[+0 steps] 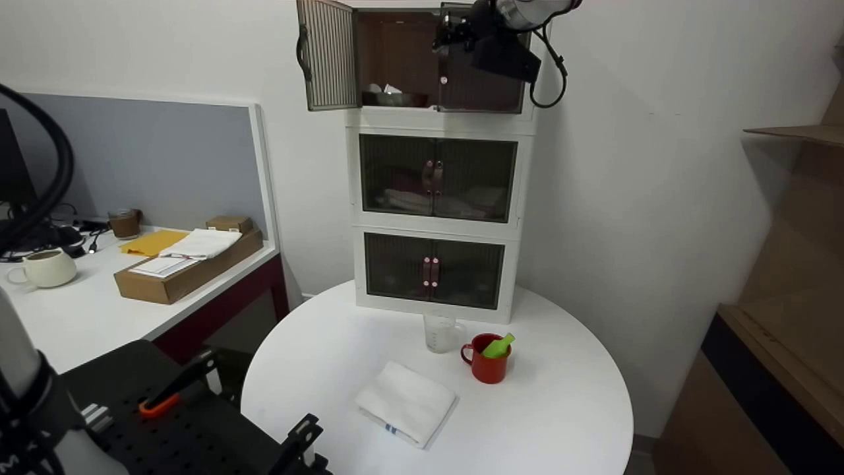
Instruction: Open the topmost cabinet doors
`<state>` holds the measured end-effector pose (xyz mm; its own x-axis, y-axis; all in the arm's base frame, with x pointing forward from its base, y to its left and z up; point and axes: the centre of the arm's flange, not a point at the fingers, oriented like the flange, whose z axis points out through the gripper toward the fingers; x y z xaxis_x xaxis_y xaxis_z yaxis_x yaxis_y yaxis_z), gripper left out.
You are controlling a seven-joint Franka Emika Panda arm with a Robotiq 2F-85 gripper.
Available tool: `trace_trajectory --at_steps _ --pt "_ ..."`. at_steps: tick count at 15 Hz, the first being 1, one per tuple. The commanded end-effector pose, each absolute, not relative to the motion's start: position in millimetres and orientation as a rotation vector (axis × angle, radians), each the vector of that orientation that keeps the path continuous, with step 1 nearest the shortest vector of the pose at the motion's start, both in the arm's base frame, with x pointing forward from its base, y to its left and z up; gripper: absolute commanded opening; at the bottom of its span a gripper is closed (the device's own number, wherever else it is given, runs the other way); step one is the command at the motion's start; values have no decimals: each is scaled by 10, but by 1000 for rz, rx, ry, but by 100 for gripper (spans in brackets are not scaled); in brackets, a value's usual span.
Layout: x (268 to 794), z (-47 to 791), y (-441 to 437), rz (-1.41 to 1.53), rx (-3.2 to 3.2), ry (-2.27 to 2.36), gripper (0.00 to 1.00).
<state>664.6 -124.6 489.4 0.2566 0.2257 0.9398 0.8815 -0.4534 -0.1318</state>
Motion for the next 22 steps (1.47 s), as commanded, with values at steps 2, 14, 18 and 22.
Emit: trace_trajectory --at_steps 2,14,18,22 --pt "6494 5071 -1348 -1301 -1823 -982 91" --pt "5654 6794 -993 -1179 -1965 -961 100" --pt "5316 7294 -693 -917 -1996 -1029 100" --pt "5268 7249 -686 -960 -1996 -1019 100"
